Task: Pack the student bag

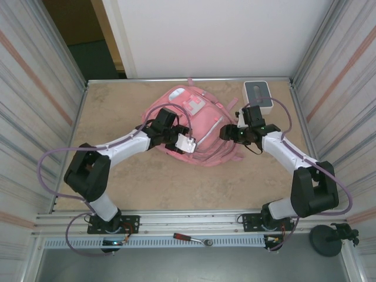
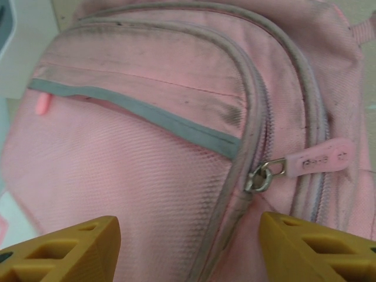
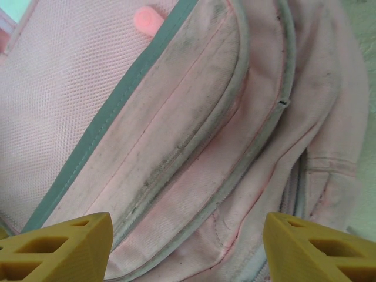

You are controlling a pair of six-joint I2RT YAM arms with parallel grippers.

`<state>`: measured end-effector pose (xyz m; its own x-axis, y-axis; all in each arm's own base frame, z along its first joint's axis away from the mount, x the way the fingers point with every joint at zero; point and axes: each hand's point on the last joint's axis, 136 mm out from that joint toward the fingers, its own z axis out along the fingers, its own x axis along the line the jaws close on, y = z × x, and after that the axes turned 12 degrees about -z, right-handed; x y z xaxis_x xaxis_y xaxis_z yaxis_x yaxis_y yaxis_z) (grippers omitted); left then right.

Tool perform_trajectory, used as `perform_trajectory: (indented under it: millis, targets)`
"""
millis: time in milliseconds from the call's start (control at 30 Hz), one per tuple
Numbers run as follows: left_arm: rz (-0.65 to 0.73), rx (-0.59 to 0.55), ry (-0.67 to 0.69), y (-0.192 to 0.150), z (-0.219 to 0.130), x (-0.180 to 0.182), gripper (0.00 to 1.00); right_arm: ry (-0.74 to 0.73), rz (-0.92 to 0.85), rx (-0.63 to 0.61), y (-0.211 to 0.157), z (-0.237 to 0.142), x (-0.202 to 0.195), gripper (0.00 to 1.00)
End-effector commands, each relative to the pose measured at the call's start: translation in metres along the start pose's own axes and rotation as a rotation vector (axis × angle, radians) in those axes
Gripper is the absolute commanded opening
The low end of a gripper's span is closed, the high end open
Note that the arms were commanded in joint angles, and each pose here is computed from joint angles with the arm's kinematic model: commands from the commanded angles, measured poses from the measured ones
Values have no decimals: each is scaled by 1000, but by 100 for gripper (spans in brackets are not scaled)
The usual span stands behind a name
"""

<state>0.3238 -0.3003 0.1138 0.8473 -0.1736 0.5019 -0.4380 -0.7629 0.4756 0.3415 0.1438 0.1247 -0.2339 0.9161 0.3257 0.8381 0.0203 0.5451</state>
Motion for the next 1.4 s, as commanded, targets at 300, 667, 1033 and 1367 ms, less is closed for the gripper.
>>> perform_trajectory:
  millis: [300,667,1033,1367]
  targets:
    - [-26,53,-2,-19,17,-5,39,17,-2,-37,-3,-28,6,67]
    - [-167,-67,-2,-4,15,0,8,128,-69,-81,-7,-43,39,65]
    - [-470,-348,-21,38,-16,28,0,178,-359,-178,-28,-33,104,58]
    - [-537,-406,-79,46,-18,24,0,129,-470,-313,-35,-10,139,53]
